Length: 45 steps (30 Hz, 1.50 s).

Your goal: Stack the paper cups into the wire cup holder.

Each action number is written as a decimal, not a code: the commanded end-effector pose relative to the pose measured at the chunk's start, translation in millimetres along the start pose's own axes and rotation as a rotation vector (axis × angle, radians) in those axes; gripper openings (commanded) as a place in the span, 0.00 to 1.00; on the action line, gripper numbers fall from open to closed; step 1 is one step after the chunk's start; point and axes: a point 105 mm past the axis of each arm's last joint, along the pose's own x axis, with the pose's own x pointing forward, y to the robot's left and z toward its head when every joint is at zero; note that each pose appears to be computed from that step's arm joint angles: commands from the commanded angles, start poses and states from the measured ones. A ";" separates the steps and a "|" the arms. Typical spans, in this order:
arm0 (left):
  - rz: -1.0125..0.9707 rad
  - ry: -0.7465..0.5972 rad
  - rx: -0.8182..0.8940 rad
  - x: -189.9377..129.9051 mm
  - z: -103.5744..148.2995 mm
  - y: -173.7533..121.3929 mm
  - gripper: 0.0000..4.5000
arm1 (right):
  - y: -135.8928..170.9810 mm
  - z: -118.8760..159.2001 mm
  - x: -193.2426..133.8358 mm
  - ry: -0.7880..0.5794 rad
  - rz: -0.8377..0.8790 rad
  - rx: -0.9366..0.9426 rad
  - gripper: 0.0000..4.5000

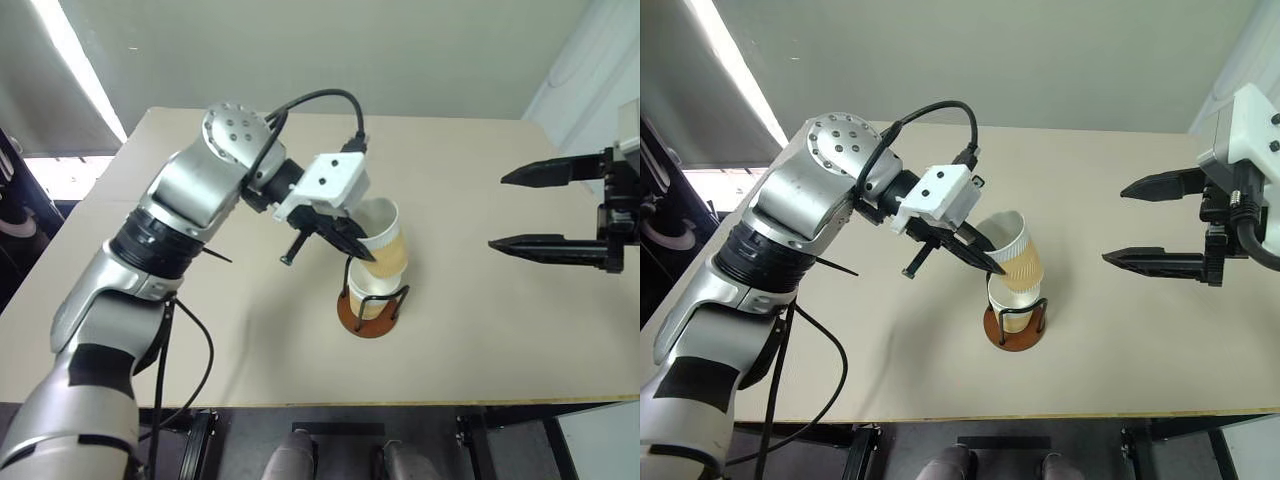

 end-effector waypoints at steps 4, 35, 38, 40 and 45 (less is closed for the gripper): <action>-0.034 0.016 0.043 -2.9 7.5 -2.9 0.01 | -3.0 9.5 -7.7 -0.021 -0.041 -0.041 0.92; -0.106 0.093 0.063 10.0 -12.1 -15.7 0.13 | -4.3 7.3 -7.4 -0.011 -0.050 -0.038 0.92; -0.092 0.098 0.077 9.9 -12.1 -11.7 0.34 | -5.5 6.3 -7.5 -0.009 -0.055 -0.036 0.92; -0.083 0.089 0.079 9.7 -9.6 -9.6 0.49 | -5.9 5.9 -7.6 -0.007 -0.056 -0.036 0.92; -0.054 0.050 0.078 8.3 -0.3 -3.4 0.88 | -7.0 4.9 -7.2 -0.003 -0.058 -0.039 0.92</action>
